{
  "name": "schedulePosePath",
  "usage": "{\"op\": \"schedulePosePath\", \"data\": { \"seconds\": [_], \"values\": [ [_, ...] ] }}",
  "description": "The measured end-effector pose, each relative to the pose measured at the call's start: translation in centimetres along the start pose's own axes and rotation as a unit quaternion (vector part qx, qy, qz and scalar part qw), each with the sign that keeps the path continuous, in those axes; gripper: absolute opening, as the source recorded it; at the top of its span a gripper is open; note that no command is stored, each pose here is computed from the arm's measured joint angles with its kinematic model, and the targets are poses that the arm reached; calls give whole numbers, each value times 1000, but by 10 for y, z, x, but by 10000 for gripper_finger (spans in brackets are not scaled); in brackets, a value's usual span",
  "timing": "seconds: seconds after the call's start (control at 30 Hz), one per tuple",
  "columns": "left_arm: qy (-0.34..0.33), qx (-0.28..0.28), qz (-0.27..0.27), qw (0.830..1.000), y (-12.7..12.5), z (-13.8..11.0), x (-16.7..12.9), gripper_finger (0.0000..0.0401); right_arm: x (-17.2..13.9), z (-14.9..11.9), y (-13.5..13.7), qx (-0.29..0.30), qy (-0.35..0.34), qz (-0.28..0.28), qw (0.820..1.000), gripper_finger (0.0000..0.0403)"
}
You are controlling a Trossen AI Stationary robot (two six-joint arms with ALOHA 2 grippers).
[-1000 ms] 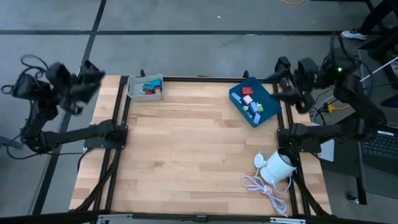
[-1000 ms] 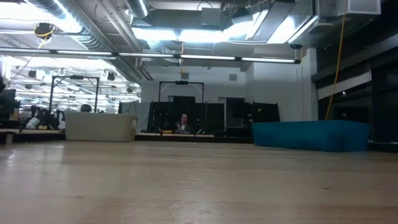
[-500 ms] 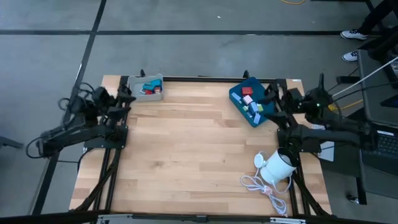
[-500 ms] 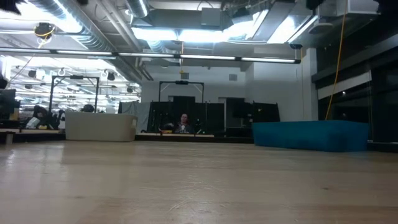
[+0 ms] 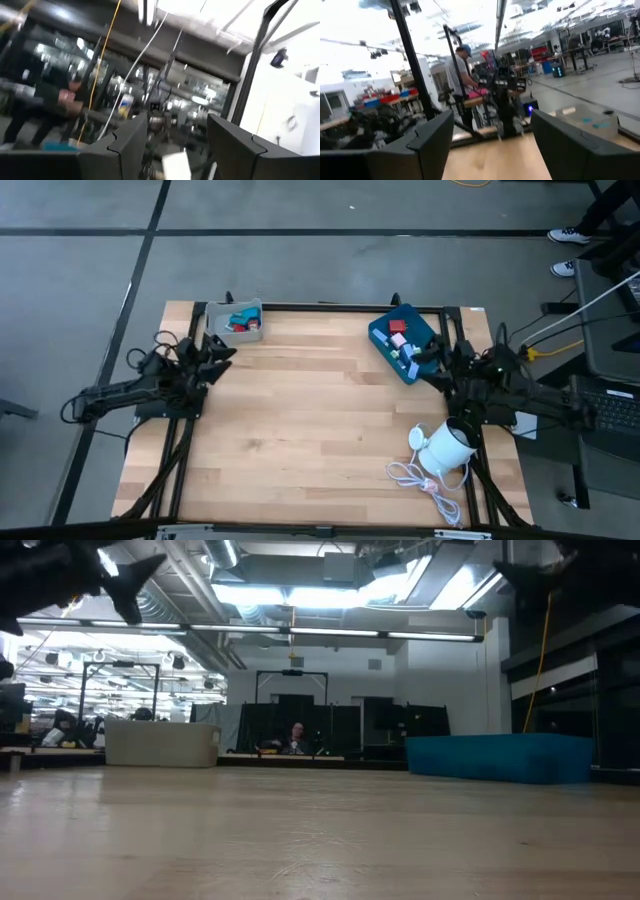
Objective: Pick & Place Office items
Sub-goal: Return to Home Position
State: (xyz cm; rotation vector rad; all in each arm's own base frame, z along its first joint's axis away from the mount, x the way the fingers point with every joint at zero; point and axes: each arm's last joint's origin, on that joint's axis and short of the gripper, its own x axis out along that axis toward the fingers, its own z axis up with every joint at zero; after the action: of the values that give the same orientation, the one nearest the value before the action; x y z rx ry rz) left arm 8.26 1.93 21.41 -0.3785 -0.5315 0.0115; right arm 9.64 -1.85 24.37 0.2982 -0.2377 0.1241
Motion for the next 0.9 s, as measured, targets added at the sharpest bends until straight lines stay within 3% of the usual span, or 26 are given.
{"op": "schedulePosePath", "data": {
  "seconds": [0.2, 0.37, 0.63, 0.9],
  "values": [
    [63, -22, 9, 998, 0, -14, -1, 205, -4, -33, -11, -11, 43, 0, 999, 271],
    [85, -44, 7, 995, -2, -19, -1, 204, -10, -67, -23, 44, 105, -26, 993, 271],
    [117, -42, 92, 988, 3, -30, -4, 202, -12, -75, -24, 27, 149, -21, 988, 271],
    [155, -30, 102, 982, 6, -37, -6, 203, -13, -79, -25, 33, 173, -31, 984, 271]
  ]
}}
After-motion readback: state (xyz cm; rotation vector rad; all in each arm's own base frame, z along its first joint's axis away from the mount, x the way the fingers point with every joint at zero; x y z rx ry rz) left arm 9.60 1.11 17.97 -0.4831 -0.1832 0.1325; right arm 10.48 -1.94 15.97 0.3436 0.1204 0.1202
